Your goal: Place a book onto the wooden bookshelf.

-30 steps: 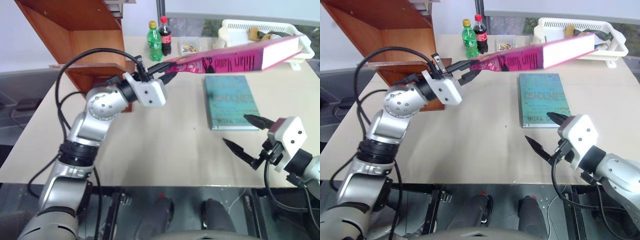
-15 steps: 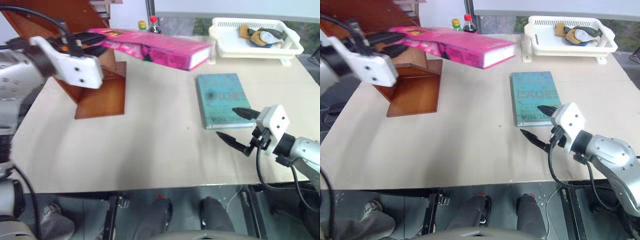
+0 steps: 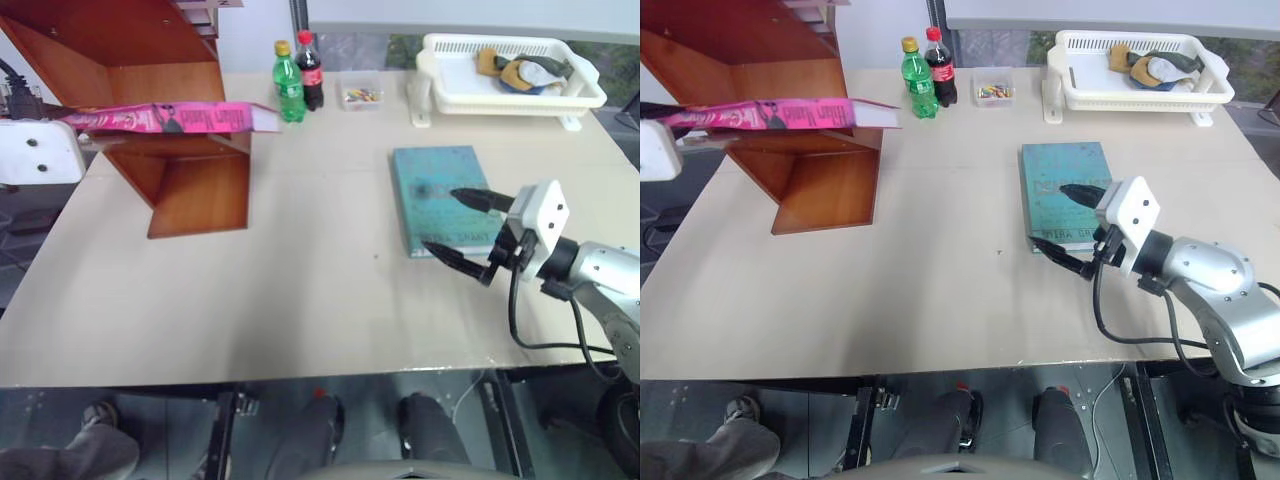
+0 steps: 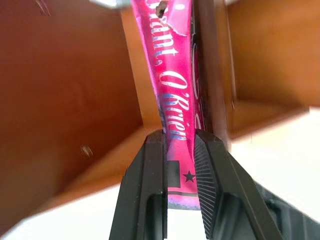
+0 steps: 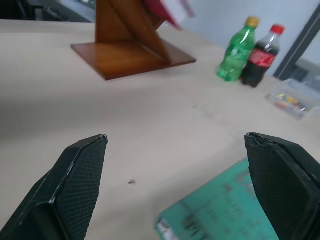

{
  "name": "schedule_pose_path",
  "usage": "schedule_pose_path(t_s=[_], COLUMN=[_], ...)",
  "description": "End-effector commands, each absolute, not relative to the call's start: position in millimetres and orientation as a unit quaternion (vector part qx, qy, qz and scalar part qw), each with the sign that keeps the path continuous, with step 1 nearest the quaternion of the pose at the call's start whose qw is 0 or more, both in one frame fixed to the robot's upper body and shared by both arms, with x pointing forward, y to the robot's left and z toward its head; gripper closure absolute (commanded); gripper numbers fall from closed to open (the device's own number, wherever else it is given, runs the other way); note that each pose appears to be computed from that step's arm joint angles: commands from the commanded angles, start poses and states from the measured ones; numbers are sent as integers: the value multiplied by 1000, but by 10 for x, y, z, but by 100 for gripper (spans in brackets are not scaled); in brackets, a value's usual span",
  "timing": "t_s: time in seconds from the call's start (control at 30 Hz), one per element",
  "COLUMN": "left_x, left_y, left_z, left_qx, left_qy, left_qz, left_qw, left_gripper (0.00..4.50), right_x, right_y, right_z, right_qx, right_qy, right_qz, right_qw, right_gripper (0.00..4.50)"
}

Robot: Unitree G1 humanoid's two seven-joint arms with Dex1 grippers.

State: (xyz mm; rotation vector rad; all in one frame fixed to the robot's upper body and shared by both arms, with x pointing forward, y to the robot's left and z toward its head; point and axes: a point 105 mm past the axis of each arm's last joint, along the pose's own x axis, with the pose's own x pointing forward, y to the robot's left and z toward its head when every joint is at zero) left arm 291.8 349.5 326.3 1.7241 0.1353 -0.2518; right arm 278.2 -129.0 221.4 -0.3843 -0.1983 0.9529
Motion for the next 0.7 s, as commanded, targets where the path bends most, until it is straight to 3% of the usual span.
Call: schedule_pose_path(t_s=[0.03, 0.43, 0.7], left_x=[2856, 2997, 3060], left_y=[3675, 3835, 3728], left_z=[3389, 3128, 3047], left_qx=[767, 741, 711], left_qy=[77, 110, 125], left_qz=[-77, -56, -48], left_qw=[633, 660, 690], left_gripper=[398, 398, 398], right_x=[2715, 2477, 2392], right_y=[-1279, -1103, -1040], right_z=[2579, 3091, 3044], right_qx=[-178, -82, -77], right_qy=[-166, -285, -282], right_qz=[453, 480, 509], right_qw=[858, 826, 810], right_gripper=[0, 0, 0])
